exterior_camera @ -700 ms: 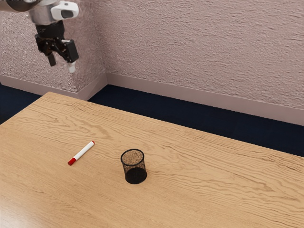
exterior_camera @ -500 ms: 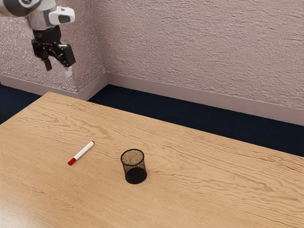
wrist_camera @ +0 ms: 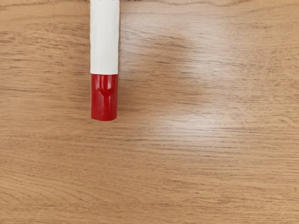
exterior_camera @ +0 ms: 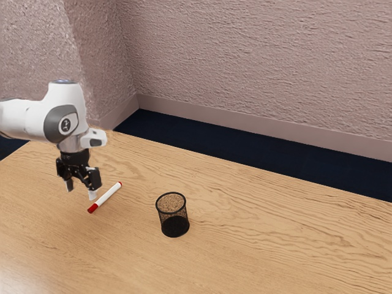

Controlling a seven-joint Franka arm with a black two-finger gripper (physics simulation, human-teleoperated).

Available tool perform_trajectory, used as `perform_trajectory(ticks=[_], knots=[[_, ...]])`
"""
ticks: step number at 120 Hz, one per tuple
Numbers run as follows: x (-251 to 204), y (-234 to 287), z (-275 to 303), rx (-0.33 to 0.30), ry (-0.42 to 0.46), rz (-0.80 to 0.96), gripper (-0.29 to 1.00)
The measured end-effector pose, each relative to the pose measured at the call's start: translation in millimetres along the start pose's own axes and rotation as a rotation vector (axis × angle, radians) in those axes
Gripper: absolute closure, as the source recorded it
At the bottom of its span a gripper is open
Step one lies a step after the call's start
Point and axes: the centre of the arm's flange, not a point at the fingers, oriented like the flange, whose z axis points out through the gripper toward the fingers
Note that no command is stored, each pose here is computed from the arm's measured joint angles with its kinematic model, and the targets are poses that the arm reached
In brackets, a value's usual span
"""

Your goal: Put the marker into the pen holder.

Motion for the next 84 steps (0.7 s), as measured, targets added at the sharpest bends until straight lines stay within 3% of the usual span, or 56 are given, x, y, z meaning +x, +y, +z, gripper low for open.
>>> perform_trajectory(ticks=[30,48,84], knots=[[37,10,44,0.047,0.138,0.093,0.02],[59,0,51,0.005,0.208,0.102,0.02],[80,-15,48,-0.035,0.17,0.194,0.02]])
